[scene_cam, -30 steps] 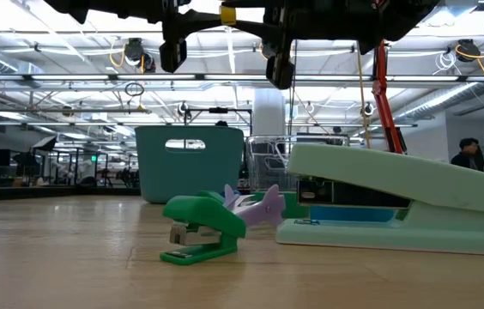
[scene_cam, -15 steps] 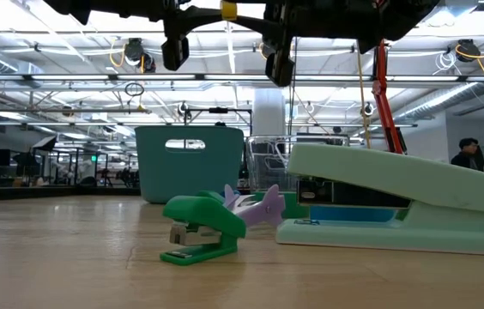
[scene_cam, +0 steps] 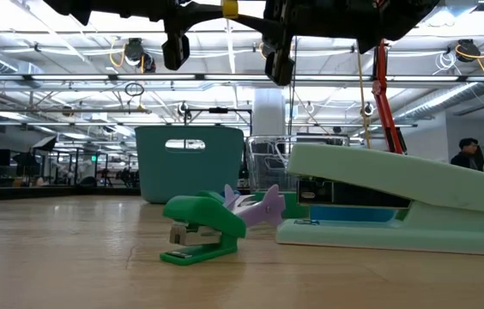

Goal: Pick and place Stapler, Stapler remover, tape
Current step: Put the small yellow stapler into the green bin

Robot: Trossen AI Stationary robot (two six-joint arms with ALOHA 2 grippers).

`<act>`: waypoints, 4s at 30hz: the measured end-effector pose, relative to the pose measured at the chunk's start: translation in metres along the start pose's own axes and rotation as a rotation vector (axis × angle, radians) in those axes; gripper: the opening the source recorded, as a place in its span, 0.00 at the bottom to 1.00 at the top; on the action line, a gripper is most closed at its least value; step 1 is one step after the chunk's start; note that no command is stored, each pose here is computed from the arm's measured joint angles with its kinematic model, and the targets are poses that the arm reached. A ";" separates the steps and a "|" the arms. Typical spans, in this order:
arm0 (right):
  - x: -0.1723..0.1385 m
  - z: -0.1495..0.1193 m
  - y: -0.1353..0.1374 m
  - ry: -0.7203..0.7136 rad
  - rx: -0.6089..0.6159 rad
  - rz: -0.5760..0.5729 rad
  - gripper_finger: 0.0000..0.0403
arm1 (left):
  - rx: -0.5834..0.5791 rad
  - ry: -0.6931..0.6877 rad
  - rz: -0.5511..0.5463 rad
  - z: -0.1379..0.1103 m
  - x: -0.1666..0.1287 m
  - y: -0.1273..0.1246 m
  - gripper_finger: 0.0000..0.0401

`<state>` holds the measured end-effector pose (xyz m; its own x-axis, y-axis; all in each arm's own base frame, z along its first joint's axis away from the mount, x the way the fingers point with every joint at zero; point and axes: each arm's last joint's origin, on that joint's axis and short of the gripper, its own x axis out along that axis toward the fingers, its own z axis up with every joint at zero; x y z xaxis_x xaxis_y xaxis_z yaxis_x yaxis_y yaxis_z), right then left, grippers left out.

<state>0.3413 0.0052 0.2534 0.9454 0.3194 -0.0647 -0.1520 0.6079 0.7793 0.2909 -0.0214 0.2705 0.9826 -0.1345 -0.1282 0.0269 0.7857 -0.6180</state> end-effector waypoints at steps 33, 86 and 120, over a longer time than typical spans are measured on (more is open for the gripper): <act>-0.003 0.008 -0.004 -0.027 -0.026 -0.004 0.19 | 0.043 -0.043 0.020 0.008 -0.005 0.002 0.11; -0.027 0.035 -0.040 0.100 0.042 -0.019 0.43 | 0.111 -0.053 0.182 0.046 -0.039 0.041 0.11; -0.036 0.050 -0.036 0.152 -0.005 0.177 0.43 | -0.169 0.354 0.738 0.101 0.005 0.175 0.11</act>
<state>0.3273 -0.0645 0.2583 0.8497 0.5269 -0.0213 -0.3129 0.5362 0.7840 0.3192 0.1759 0.2399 0.6210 0.1753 -0.7640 -0.6564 0.6490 -0.3846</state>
